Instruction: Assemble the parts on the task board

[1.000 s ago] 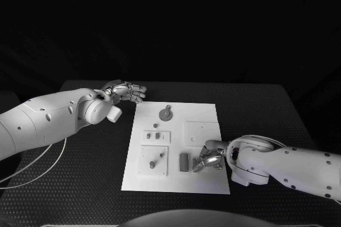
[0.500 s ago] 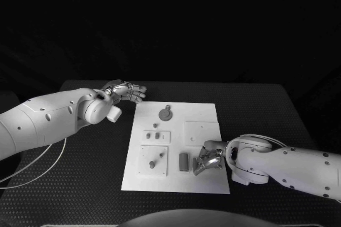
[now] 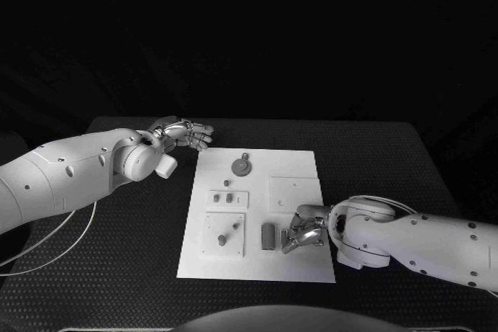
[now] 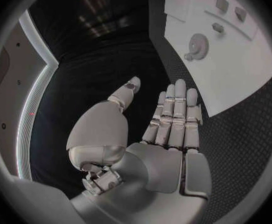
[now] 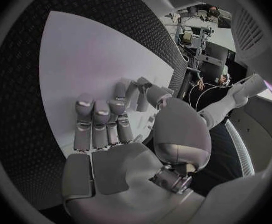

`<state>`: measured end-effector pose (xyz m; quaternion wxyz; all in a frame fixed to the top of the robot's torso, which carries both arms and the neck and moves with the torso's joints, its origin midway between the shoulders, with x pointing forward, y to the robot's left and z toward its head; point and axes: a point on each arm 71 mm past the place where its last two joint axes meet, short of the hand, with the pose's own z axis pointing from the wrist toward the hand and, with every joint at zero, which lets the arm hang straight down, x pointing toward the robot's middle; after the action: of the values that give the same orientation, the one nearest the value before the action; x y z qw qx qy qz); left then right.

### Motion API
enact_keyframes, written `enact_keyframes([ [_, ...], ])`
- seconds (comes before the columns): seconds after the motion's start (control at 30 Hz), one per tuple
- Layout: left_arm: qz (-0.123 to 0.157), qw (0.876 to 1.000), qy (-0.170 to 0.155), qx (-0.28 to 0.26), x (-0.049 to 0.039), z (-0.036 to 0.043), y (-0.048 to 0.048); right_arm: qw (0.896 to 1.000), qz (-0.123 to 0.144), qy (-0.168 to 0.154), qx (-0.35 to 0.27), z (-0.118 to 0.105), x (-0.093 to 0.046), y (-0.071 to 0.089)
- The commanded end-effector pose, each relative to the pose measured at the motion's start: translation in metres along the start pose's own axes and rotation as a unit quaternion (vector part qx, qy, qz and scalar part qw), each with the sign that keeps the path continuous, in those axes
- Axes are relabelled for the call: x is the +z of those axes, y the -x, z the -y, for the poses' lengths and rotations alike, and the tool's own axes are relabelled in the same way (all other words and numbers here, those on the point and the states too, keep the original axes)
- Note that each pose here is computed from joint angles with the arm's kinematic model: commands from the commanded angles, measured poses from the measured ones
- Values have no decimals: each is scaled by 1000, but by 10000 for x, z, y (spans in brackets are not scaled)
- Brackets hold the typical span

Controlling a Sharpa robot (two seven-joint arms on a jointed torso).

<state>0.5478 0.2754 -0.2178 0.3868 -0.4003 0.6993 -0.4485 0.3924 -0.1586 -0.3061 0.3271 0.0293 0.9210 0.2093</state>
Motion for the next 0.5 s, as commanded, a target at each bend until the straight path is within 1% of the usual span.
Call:
enact_keyframes([
  [0.03,-16,1000,-6,6,3,21,-48,1000,9,-4,-10,4,11,4],
  [0.23,-15,1000,-6,6,2,19,-45,1000,12,-9,-23,6,16,8],
  [0.5,-14,1000,-5,7,1,17,-40,1000,10,-11,-22,25,17,12],
])
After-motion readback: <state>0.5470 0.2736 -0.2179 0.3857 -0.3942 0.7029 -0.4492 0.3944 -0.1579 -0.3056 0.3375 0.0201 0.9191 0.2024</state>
